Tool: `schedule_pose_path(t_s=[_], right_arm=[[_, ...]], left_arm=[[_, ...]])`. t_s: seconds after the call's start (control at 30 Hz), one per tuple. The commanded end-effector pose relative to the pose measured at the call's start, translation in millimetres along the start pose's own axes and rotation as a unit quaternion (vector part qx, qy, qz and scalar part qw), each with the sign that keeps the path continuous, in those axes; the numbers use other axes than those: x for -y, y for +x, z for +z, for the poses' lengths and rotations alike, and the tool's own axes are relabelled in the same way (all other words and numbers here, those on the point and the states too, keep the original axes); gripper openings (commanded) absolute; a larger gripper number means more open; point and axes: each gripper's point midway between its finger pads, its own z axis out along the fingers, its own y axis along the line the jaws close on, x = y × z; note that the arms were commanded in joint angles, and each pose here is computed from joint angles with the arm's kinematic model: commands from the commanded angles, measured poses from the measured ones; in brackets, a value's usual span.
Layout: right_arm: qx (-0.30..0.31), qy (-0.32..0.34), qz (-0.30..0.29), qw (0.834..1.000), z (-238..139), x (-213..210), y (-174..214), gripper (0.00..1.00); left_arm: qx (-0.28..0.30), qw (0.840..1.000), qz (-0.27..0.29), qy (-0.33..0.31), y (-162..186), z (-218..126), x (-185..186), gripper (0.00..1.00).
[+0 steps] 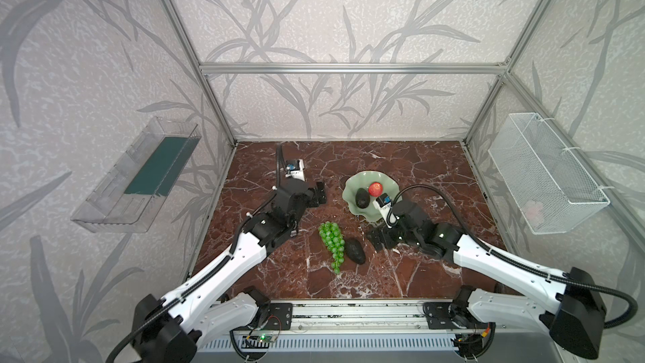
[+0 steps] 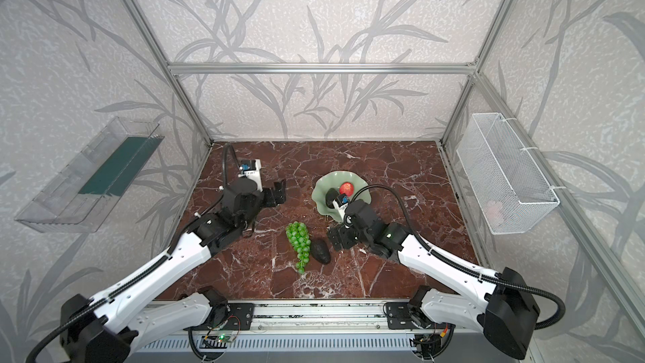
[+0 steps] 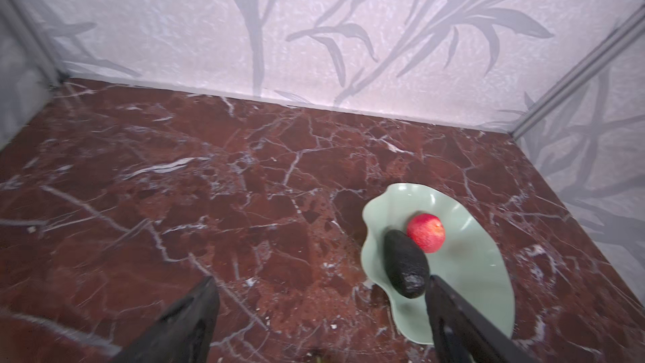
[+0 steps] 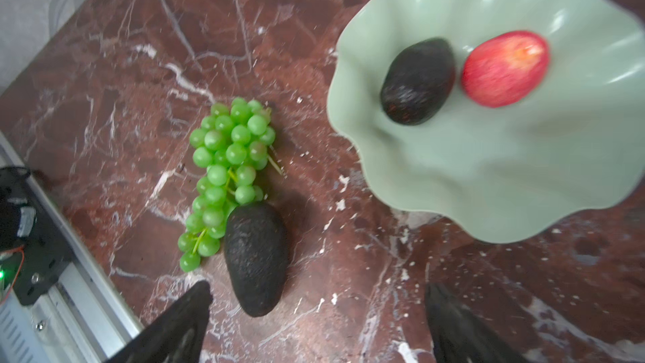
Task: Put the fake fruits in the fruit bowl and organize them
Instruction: 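Grasp the second avocado with the right gripper while the left arm withdraws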
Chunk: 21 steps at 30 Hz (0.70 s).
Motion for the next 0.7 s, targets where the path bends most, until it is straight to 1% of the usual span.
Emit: schedule_pose_path(t_s=[0.0,0.1,0.2,0.3,0.47,0.57,0.63,0.67], right_arm=[[-0.022,-0.013,0.002,1.0,12.8,-19.3,7.1,0.94],[-0.048,-0.031,0.006,0.998,27.0,-35.7,12.4,0.93],[-0.065,-0.037,0.003,0.997,41.7,-47.6,15.0,0.92],[-0.08,-0.027,-0.002,0.996,55.7,-50.4,19.7,0.91],[-0.108,-0.013,-0.006,0.994,75.3,-49.7,33.3,0.88],[-0.12,-0.003,-0.009,0.993,82.5,-48.9,41.4,0.84],[-0.126,0.003,-0.009,0.992,85.8,-47.4,45.5,0.79],[-0.127,0.006,-0.007,0.992,87.2,-46.3,46.7,0.74]], left_arm=[[0.042,0.996,-0.017,-0.072,-0.2,-15.4,-41.6,0.95],[0.057,0.993,-0.044,-0.089,8.3,-29.9,-62.1,0.96],[0.069,0.992,-0.067,-0.086,13.7,-39.1,-70.9,0.98],[0.072,0.991,-0.071,-0.083,14.4,-43.6,-73.8,0.98],[0.061,0.992,-0.063,-0.09,17.1,-44.0,-75.7,0.98],[0.058,0.992,-0.061,-0.093,18.8,-43.7,-76.9,0.98],[0.058,0.992,-0.061,-0.093,19.1,-43.5,-77.1,0.98],[0.058,0.992,-0.061,-0.093,19.5,-43.4,-77.1,0.98]])
